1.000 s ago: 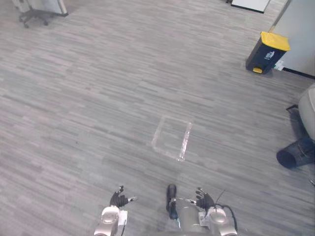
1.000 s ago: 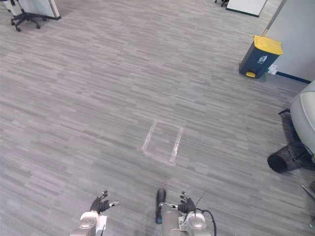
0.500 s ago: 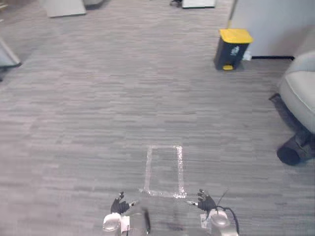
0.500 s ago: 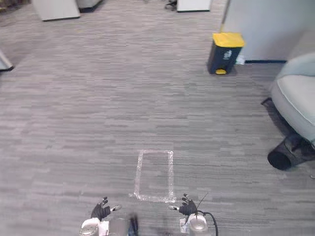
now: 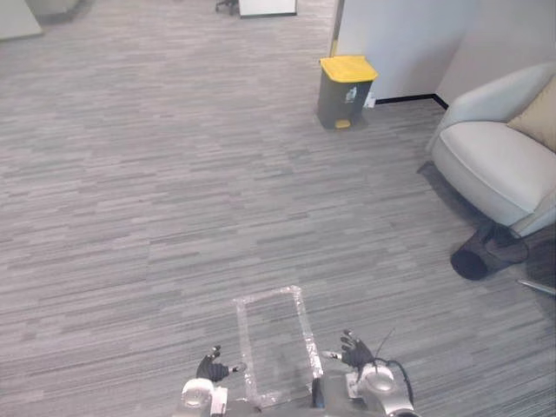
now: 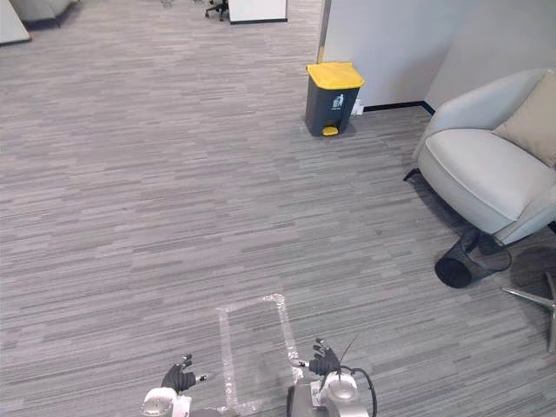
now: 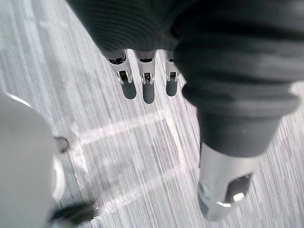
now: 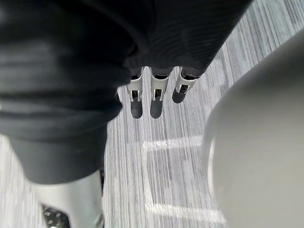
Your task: Organize the slippers on the shoe rack
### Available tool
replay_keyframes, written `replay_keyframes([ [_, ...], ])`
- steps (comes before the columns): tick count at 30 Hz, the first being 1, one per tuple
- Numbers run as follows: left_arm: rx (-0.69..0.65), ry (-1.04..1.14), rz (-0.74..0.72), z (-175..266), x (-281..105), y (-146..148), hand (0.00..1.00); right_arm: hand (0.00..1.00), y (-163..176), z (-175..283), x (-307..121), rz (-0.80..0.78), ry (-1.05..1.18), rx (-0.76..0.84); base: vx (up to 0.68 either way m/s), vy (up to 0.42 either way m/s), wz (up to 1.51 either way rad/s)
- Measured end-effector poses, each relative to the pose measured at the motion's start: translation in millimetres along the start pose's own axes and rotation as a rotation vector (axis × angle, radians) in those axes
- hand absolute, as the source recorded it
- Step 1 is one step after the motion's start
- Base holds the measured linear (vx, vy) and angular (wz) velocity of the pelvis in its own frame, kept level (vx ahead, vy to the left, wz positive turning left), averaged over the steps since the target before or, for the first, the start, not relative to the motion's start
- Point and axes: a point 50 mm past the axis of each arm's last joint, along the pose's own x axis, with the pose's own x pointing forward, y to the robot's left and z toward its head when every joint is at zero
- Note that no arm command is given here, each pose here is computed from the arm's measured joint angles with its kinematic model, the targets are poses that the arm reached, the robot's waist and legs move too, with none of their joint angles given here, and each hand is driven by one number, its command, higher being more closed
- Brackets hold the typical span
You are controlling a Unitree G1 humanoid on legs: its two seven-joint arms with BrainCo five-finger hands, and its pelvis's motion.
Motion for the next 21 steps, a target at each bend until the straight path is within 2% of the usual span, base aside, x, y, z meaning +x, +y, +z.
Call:
replay_keyframes([
  [3, -0.019, 0.018, -0.024, -3, -1, -12, 0.00, 0.00, -18, -3, 0, -0.046, 0.012, -0.027, 0.50, -0.110, -0.33],
  [4, -0.073, 0.000, -0.013, 2, -1, -14, 0.00, 0.00, -23, -7, -2, -0.066, 0.021, -0.017, 0.64, -0.079, -0.64],
  [9, -0.105, -0.039, -0.001, 7, -3, -13, 0.00, 0.00, -12, -9, -4, -0.057, 0.018, 0.025, 0.40, 0.066, -0.99],
  [16, -0.098, -0.034, -0.021, 6, -2, -20, 0.00, 0.00, -15, -10, -3, -0.064, 0.027, 0.034, 0.24, 0.284, -1.28],
  [21, -0.042, -0.019, 0.003, 5, 1, -3, 0.00, 0.00, -1, -14, -4, -0.028, 0.051, 0.038, 0.09, 0.321, -1.08],
])
